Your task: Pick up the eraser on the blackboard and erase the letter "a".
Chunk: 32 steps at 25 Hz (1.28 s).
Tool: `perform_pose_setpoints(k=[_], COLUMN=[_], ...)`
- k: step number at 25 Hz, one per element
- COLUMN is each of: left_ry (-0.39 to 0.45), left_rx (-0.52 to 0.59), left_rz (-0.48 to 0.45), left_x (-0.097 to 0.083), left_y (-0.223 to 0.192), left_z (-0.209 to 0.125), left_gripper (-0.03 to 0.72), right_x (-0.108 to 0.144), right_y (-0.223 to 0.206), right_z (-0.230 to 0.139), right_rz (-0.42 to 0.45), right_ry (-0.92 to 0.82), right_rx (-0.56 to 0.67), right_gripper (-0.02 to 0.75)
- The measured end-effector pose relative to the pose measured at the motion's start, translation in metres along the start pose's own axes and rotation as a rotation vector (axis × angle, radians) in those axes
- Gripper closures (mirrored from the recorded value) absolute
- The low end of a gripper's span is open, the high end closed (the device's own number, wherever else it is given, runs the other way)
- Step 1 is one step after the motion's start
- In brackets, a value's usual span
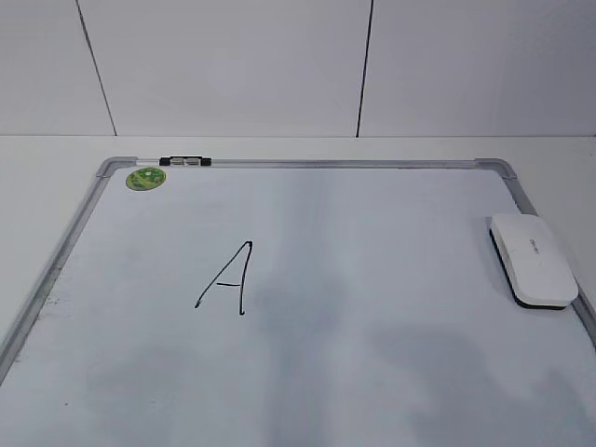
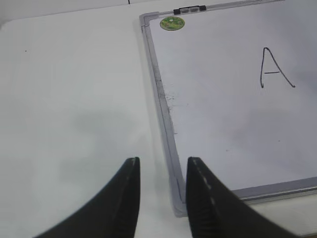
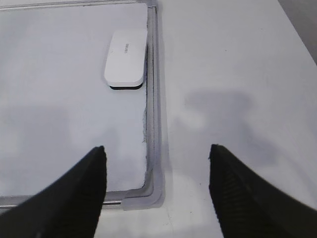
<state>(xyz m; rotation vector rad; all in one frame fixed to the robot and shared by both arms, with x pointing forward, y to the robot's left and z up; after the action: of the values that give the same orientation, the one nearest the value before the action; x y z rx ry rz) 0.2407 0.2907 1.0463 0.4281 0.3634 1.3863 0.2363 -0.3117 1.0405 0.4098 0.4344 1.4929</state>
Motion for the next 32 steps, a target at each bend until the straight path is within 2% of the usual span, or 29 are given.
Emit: perform_pose_setpoints(k=[13, 32], left_ry=[0.032, 0.031], left_rx=[0.0, 0.0], left_rz=[0.057, 0.057], left_x=[0.0002, 0.0002], left_y=[-0.0005, -0.0005], left_z=[0.0003, 0.0003], left_gripper=[0.451, 0.452], right_x=[0.0003, 0.0003], right_y=[0.0014, 0.0014], right_z=[-0.0008, -0.0007], right_rz=[-0.116, -0.117], right_ry=[-0.069, -0.07], right_rx=[0.003, 0.003], right_gripper=[0.214, 0.214])
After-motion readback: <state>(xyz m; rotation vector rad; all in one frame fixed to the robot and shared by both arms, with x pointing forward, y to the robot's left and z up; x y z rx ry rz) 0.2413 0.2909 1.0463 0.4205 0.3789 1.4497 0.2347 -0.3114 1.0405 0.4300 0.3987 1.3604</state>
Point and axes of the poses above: a point on each arm's last joint axis where the gripper is mounted, y pointing back along that axis away from the gripper, x along the wrist's bending axis when the last joint is at zero, z = x × y, the point moved 1 cm from there along -y, pointing out along that axis toward the gripper
